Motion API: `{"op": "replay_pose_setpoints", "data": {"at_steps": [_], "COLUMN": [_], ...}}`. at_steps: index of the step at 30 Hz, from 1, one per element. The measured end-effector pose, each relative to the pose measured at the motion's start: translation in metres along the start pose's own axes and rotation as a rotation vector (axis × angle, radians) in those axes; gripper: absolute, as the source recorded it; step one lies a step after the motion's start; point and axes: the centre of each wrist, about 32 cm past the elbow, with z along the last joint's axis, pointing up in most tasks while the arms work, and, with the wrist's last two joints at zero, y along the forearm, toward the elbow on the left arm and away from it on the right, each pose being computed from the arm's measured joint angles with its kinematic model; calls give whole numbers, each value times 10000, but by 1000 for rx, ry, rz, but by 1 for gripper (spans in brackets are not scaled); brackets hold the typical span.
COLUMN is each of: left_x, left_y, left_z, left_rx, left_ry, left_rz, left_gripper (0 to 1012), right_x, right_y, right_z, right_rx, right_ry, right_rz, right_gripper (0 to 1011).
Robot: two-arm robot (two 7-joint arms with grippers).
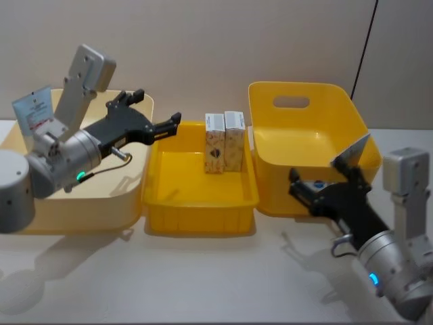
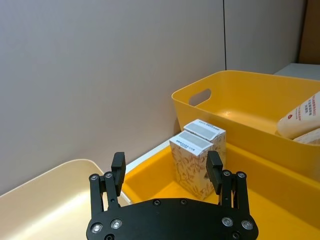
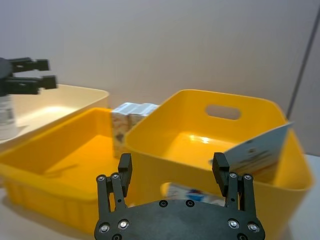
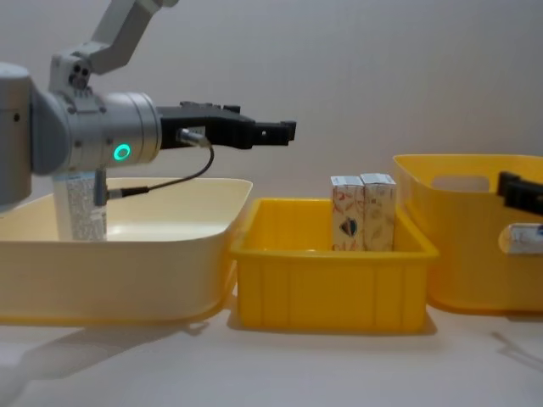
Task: Bimanual collaborative sorting of washing and personal care products
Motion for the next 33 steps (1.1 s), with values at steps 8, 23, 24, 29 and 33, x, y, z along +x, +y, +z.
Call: {"op": "replay_pose_setpoints", "data": {"at_steps": [8, 23, 24, 29, 33], "left_x": [-154, -470, -485, -598, -678], "left_y": [140, 443, 457, 567, 648], "left_z": [-124, -320, -326, -379, -408], "left_rx": [0, -3, -4, -6, -10], "left_ry": [-14, -40, -41, -50, -56], "left_rz": [49, 146, 152, 185, 209], "left_gripper": [1003, 1003, 1003, 1003, 1003], "right_x": [-164, -175, -175, -175, -175], "right_y": [-12, -12, -12, -11, -11], "right_z": [-75, -79, -79, -78, -77], "right_rx": [13, 14, 14, 14, 15], "right_ry": [22, 24, 24, 24, 23], "right_rz": [42, 45, 45, 45, 45], "right_gripper": [1001, 1001, 1001, 1001, 1001]}}
